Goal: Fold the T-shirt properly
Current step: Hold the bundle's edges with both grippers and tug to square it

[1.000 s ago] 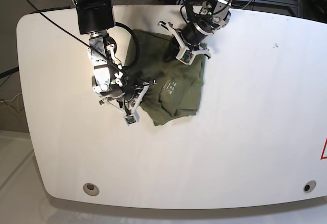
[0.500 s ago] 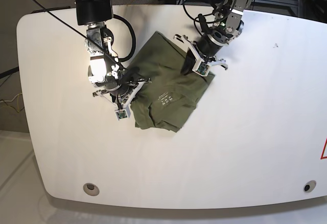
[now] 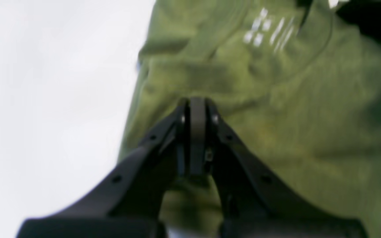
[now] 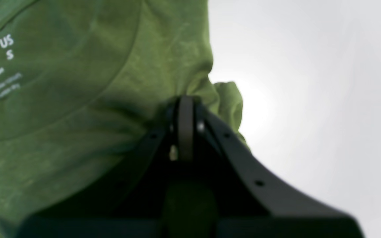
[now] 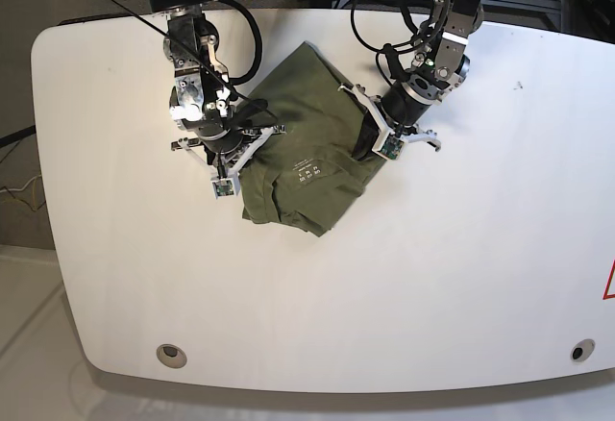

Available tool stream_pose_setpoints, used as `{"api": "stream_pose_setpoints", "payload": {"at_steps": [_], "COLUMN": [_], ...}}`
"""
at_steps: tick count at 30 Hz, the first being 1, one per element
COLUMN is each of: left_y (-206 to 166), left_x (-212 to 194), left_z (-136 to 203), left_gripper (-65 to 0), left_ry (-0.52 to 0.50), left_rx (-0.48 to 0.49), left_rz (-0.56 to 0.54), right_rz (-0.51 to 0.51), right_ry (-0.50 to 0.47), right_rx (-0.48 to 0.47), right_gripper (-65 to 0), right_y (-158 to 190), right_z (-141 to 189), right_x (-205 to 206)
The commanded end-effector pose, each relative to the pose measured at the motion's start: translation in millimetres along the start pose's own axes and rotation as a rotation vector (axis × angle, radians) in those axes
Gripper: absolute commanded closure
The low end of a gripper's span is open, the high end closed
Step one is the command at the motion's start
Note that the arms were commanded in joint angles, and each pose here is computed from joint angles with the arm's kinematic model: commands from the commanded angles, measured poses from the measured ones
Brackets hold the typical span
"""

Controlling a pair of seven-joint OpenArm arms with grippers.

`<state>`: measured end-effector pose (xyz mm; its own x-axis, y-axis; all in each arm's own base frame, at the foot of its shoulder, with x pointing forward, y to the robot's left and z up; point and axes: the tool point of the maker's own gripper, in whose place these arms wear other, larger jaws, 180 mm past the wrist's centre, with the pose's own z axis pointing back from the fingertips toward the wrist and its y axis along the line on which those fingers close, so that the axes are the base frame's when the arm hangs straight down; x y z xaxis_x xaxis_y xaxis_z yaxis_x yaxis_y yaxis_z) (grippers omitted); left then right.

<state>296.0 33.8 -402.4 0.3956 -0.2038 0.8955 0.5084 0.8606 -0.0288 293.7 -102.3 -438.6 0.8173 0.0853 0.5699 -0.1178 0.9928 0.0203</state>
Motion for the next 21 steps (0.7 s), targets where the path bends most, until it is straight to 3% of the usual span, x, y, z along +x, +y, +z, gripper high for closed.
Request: {"api": "stream_pose_setpoints", "payload": {"at_steps": [1, 10, 21], "left_y": [9, 16, -12], "left_x": [19, 22, 57], "left_z": [-2, -9, 17], "left_gripper": [0.0, 0.0, 0.0], "left_ry": [-0.056, -0.053, -0.127], "left_rx": [0.009, 0.017, -0.017], "left_rz": [-0.021, -0.026, -0.05], "right_rz": [-0.033, -0.098, -0.09], "right_ry": [0.276, 0.248, 0.104], "right_rx": [-0.023, -0.052, -0.047], "right_gripper": [0.0, 0.0, 0.0], "right_y": [-3, -10, -12], "right_z": [6, 9, 19], "right_x": [-74, -66, 4]}}
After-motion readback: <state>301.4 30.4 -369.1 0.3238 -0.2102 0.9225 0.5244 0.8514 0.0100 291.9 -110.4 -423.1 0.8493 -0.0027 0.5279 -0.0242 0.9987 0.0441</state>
